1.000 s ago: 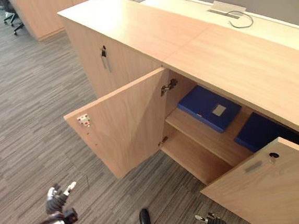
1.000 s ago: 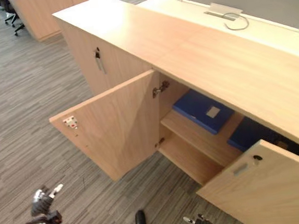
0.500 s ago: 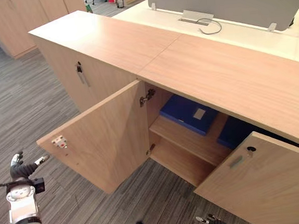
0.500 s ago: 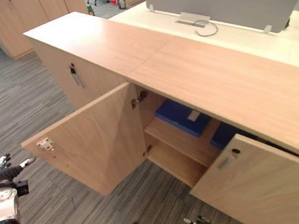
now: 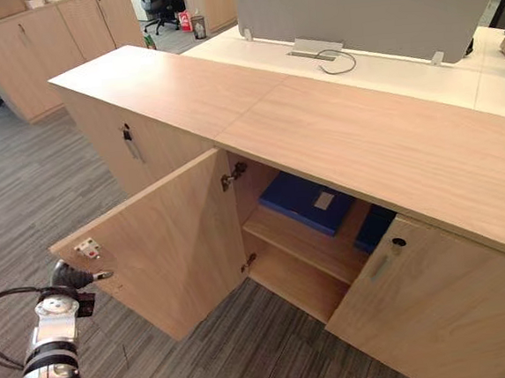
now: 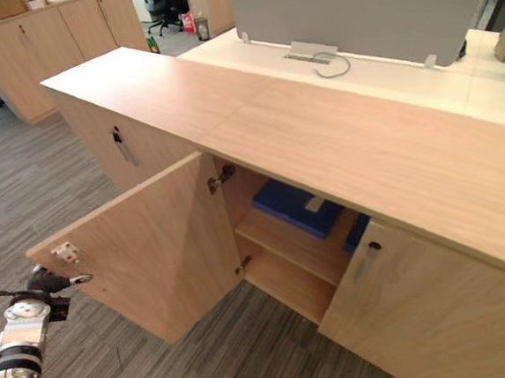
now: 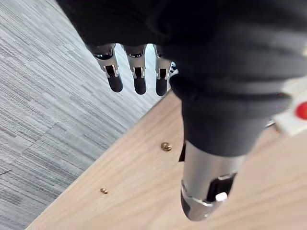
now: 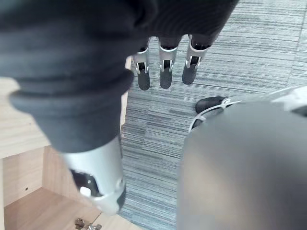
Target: Walk over to the cabinet, pick up the folder, carry it to the office cabinet, place the folder inside the office cabinet, then close the office cabinet door
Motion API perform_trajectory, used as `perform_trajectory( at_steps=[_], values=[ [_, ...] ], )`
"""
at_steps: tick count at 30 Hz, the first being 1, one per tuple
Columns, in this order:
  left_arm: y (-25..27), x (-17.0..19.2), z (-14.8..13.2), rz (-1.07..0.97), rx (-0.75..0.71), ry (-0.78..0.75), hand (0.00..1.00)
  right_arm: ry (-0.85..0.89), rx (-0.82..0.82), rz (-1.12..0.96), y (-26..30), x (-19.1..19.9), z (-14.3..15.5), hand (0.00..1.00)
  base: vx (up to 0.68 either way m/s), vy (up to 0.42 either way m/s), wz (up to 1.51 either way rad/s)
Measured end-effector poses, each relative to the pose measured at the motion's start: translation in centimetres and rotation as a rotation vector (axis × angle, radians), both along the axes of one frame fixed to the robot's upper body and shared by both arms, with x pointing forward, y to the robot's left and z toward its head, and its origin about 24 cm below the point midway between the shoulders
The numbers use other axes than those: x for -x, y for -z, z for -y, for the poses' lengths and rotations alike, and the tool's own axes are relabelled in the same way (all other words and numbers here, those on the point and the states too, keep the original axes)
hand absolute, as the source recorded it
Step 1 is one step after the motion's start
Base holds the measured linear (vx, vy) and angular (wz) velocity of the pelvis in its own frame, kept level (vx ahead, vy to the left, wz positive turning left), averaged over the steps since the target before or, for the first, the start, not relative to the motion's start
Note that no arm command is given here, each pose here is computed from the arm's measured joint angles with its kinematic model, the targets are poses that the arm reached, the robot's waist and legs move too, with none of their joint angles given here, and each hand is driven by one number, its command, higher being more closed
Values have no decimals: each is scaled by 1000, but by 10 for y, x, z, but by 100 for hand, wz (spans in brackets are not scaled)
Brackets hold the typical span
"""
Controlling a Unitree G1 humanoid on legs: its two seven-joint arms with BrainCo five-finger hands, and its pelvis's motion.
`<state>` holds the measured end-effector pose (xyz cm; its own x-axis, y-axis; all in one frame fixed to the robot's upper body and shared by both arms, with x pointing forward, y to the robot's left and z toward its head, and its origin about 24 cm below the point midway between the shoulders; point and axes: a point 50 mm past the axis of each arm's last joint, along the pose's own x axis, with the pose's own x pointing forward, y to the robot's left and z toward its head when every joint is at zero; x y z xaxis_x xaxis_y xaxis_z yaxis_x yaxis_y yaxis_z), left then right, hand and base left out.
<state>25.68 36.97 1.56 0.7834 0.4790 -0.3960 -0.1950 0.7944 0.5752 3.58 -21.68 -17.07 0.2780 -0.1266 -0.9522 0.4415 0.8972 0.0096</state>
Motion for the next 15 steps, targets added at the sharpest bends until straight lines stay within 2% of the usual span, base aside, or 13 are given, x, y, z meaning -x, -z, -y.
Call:
perform_trajectory(
  at_steps=[5,8,14,15],
  values=[
    [6,-3,20,-40,-31,134,0,0,2,-5,0,3,0,0,-47,81,3],
    [20,8,44,-60,-14,232,0,-5,5,3,0,1,1,0,-59,98,11],
    [65,46,122,-158,169,487,0,-23,11,11,-1,-4,1,0,-41,80,22],
    [70,51,146,-165,227,564,0,-35,14,13,-1,-5,1,0,-32,60,12]
  ],
)
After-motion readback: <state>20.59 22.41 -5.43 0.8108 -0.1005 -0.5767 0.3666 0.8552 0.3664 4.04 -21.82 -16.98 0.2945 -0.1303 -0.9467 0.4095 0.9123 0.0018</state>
